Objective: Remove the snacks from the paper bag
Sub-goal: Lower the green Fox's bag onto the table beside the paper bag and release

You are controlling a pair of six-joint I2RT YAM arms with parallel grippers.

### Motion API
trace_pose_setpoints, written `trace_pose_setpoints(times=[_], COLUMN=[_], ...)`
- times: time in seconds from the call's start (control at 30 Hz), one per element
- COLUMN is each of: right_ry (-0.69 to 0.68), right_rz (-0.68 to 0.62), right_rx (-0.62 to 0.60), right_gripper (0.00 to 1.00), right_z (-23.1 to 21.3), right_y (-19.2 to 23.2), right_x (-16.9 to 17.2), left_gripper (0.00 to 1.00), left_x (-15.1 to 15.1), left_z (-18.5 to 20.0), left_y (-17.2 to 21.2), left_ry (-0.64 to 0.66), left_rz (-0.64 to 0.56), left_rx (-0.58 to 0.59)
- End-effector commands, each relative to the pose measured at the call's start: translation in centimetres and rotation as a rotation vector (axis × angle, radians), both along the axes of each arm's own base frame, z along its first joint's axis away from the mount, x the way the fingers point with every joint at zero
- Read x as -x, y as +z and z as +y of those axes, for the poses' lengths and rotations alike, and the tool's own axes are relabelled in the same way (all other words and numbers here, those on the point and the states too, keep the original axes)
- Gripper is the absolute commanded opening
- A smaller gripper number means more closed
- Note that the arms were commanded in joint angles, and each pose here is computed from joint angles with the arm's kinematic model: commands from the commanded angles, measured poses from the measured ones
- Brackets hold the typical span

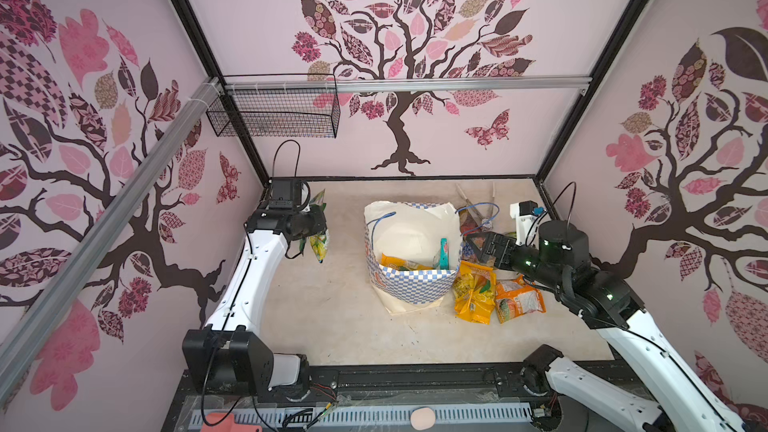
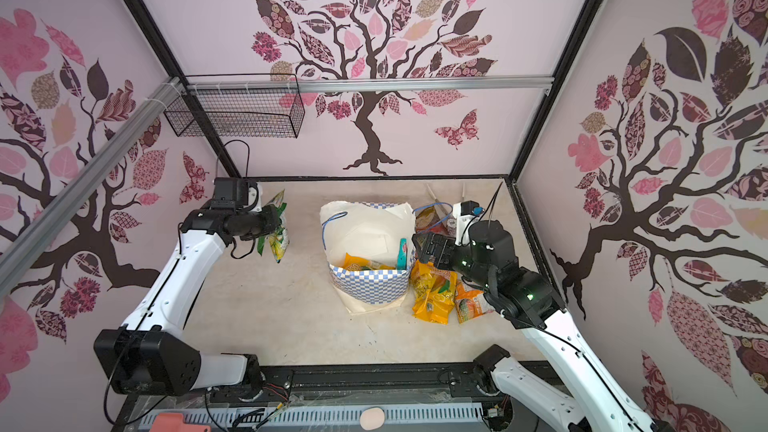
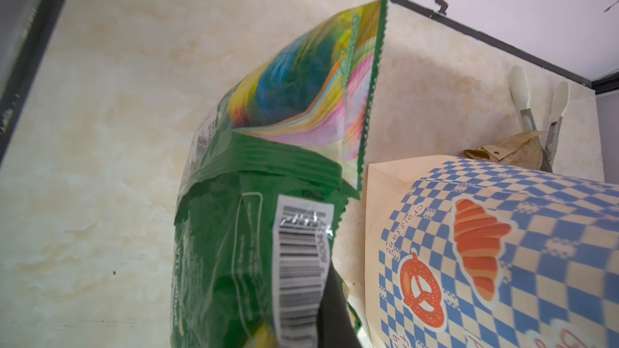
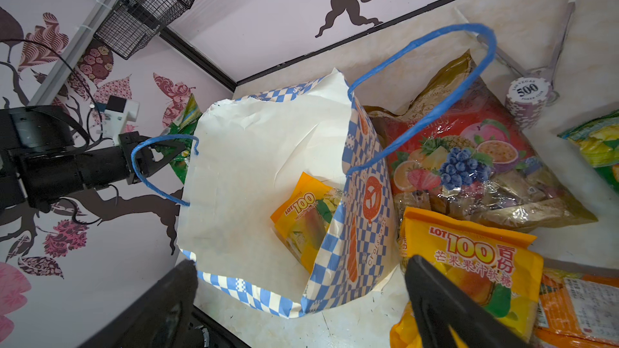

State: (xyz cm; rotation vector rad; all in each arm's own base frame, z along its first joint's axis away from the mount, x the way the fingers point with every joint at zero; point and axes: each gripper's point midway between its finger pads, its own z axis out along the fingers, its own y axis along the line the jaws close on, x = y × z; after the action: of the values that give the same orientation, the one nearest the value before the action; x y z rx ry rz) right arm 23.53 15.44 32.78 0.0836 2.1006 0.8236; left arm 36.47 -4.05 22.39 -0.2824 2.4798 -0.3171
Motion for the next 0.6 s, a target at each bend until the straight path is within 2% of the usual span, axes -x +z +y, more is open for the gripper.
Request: trace_pose_setpoints(times=[0.0,0.2,0.4,0.57], right_ry=[0.003,0.005,0.017,0.025], right_rz=[-0.014,-0.011,-0.011,-0.009], right_rx=[0.004,0.011,0.015,0.023], right_gripper=[1.0,1.0,1.0,1.0], right_z=[-0.1,-0.1,0.2,0.4], right_y=[0.4,-0.2,-0.4,-0.4], right_x=[0.2,0.3,0.1,-0.1], left_gripper=[0.0,0.0,0.0,0.0], left_x=[-2.1,-2.4,-2.9,-3.3], left_z=[-0.4,-0.3,-2.1,-2.5], left_y=[-0.2,-4.5,-8.1,-10.0], left_ry=[0.015,0.037,0.022,0.034], left_rz=[-0.082,-0.006,0.076,0.114], left_rx=[0.045,0.055,0.17,0.202])
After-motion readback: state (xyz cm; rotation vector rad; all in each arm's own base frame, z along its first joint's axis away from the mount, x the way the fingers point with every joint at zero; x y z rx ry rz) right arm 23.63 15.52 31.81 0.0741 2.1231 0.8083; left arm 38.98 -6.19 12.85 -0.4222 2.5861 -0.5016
